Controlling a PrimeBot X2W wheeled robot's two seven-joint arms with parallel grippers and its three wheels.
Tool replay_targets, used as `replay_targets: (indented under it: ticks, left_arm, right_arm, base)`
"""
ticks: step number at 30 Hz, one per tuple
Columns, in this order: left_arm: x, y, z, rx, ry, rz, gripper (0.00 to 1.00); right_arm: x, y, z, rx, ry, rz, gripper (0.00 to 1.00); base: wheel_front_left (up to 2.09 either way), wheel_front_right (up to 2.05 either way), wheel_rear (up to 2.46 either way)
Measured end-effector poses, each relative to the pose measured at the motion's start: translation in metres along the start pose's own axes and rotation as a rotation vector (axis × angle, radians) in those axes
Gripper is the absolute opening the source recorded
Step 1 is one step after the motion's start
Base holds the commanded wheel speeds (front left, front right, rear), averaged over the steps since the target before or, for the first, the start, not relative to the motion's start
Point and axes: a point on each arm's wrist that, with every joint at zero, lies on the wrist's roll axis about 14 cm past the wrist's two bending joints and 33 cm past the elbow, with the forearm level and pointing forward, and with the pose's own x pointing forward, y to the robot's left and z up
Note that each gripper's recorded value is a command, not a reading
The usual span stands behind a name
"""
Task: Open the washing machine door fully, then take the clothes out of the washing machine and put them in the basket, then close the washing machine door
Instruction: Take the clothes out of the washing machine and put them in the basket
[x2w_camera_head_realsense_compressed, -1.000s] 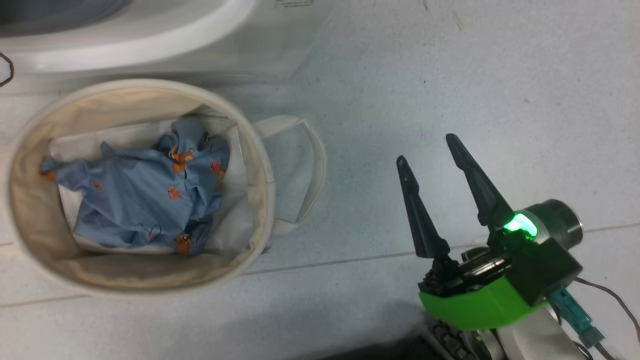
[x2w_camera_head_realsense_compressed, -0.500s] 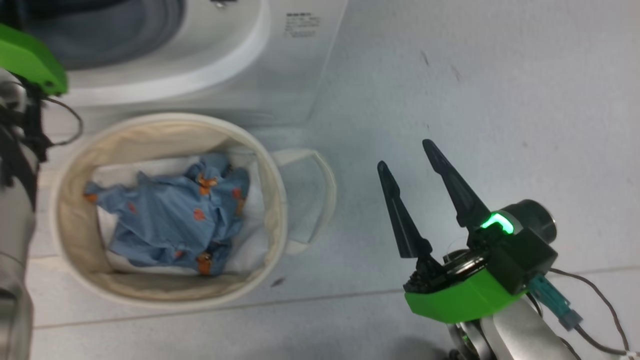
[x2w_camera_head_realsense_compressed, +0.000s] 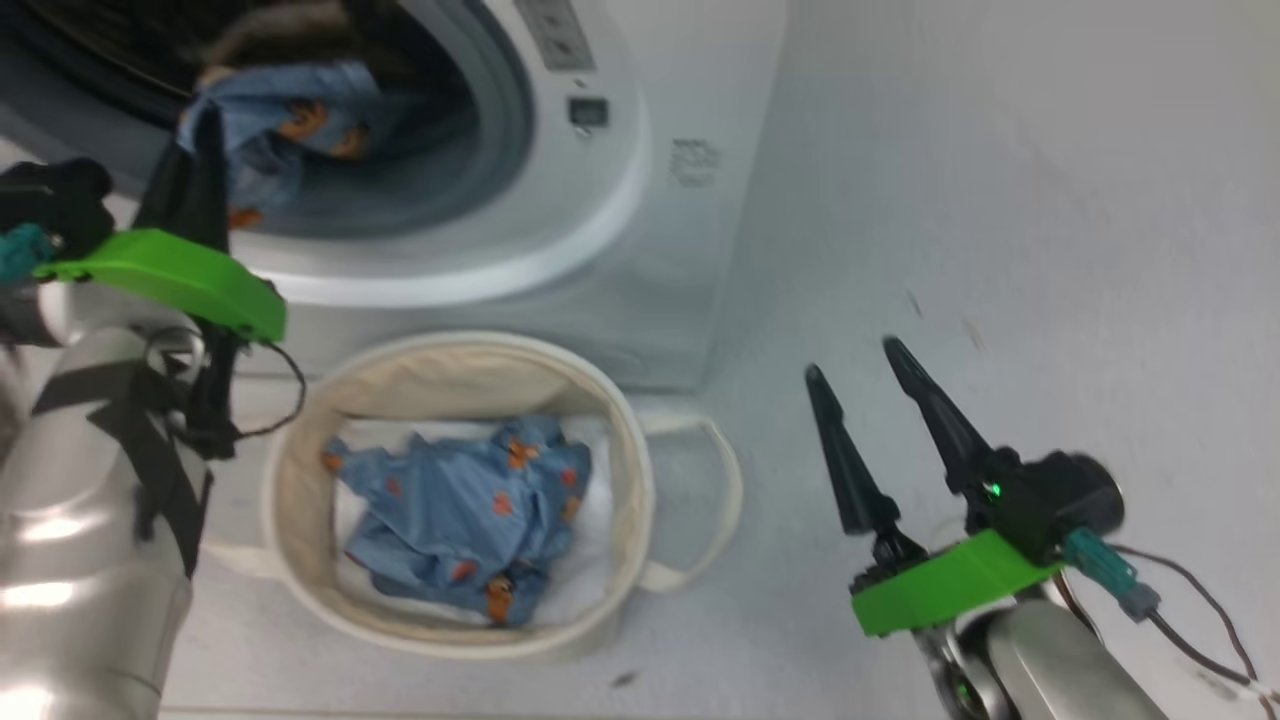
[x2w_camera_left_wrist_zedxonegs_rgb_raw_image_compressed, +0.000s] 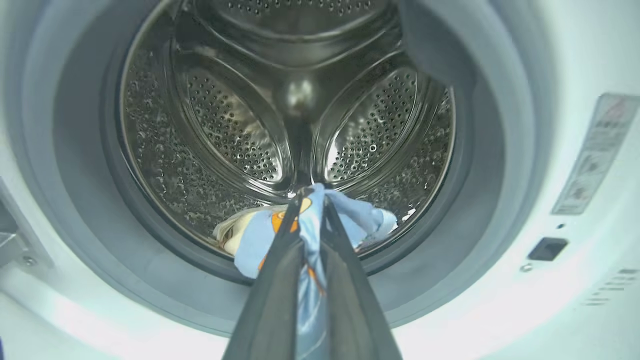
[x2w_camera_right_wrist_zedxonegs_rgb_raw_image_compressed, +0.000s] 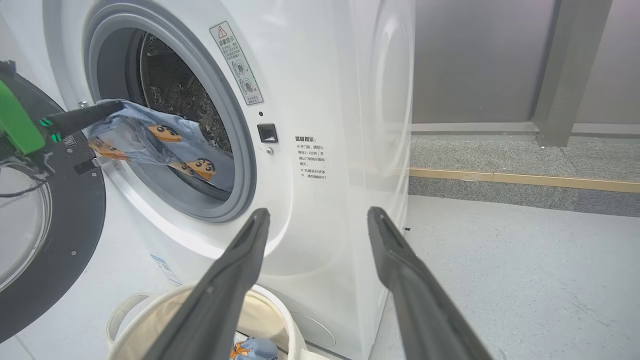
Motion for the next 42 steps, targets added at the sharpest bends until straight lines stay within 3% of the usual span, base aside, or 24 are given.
replay_targets:
  ticks: [8,14,23,37,42]
  left_arm:
    - [-0.047,-0.018,0.089,-0.046,-0.136,-0.086,0.00]
    - [-0.097,-0.023,0.133,-0.028,-0.181,-0.108,0.00]
    - [-0.121,-0.040,0.155,-0.045,-0.210,-0.139,0.00]
    - [-0.147,-0.072,0.246,0.010,-0.419,-0.227,0.00]
    - [-0.140,-0.075,0.222,0.003,-0.343,-0.225,0.00]
  right_arm:
    - [-0.014,0.010,0.007,0.004,-0.001,-0.006,1.00]
    - [-0.024,0.003,0.020,-0.023,-0.038,-0.060,1.00]
    - [-0.042,-0.036,0.027,-0.071,-0.050,-0.201,1.00]
    - [-0.048,-0.030,0.030,-0.066,-0.061,-0.206,1.00]
    - [-0.049,-0.026,0.030,-0.056,-0.062,-0.199,1.00]
  base:
    - [0.00,0.00,0.00]
    - [0.00,0.00,0.00]
    - [0.00,0.00,0.00]
    - [0.00,0.00,0.00]
    - [0.00,0.00,0.00]
